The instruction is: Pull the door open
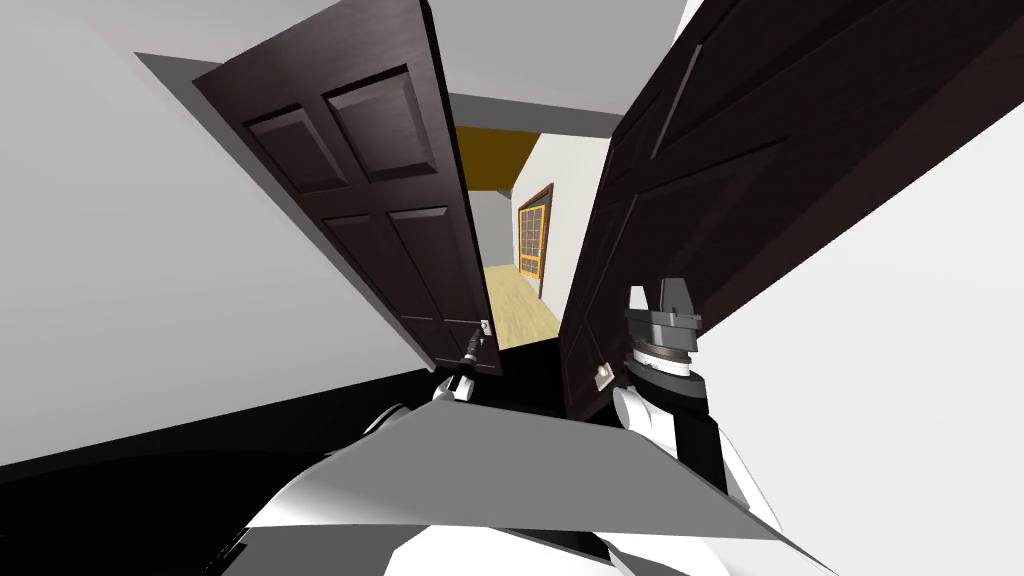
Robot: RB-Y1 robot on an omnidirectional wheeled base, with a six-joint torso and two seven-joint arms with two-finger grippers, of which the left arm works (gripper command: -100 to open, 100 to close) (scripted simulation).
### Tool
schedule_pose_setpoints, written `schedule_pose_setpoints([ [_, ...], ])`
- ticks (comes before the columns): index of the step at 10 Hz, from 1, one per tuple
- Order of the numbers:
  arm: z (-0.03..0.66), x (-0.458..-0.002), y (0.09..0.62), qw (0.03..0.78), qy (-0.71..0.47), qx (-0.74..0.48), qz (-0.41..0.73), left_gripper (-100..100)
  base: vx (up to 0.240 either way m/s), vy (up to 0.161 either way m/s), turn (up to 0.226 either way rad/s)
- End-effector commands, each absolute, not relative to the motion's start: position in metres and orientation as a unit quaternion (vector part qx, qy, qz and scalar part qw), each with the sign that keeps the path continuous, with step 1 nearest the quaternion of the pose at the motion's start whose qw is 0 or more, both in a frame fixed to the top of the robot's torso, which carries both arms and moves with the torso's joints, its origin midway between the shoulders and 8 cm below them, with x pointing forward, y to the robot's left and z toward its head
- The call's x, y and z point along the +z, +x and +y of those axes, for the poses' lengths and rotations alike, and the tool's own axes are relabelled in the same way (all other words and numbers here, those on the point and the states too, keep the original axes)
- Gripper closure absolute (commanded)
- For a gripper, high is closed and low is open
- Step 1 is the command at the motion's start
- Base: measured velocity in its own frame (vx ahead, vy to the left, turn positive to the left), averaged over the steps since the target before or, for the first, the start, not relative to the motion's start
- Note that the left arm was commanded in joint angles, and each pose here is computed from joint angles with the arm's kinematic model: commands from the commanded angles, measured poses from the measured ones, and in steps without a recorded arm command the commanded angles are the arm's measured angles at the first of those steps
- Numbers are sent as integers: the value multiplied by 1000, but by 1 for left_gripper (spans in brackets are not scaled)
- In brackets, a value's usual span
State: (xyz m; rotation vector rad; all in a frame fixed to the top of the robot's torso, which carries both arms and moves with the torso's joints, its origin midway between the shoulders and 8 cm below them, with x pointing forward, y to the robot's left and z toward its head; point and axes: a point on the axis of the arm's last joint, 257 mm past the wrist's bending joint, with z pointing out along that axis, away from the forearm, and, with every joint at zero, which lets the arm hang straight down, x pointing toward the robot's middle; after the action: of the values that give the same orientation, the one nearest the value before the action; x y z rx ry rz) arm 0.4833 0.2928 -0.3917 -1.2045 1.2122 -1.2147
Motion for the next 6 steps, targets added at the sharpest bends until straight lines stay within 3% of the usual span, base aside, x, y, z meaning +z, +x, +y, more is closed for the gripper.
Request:
schedule_pose_setpoints([
  [1, 285, -391, 483, 495, -494, -507, 505, -100, 125, -3, 90],
  [6, 267, -391, 482, 483, -481, -518, 516, -100, 93, 1, 102],
])
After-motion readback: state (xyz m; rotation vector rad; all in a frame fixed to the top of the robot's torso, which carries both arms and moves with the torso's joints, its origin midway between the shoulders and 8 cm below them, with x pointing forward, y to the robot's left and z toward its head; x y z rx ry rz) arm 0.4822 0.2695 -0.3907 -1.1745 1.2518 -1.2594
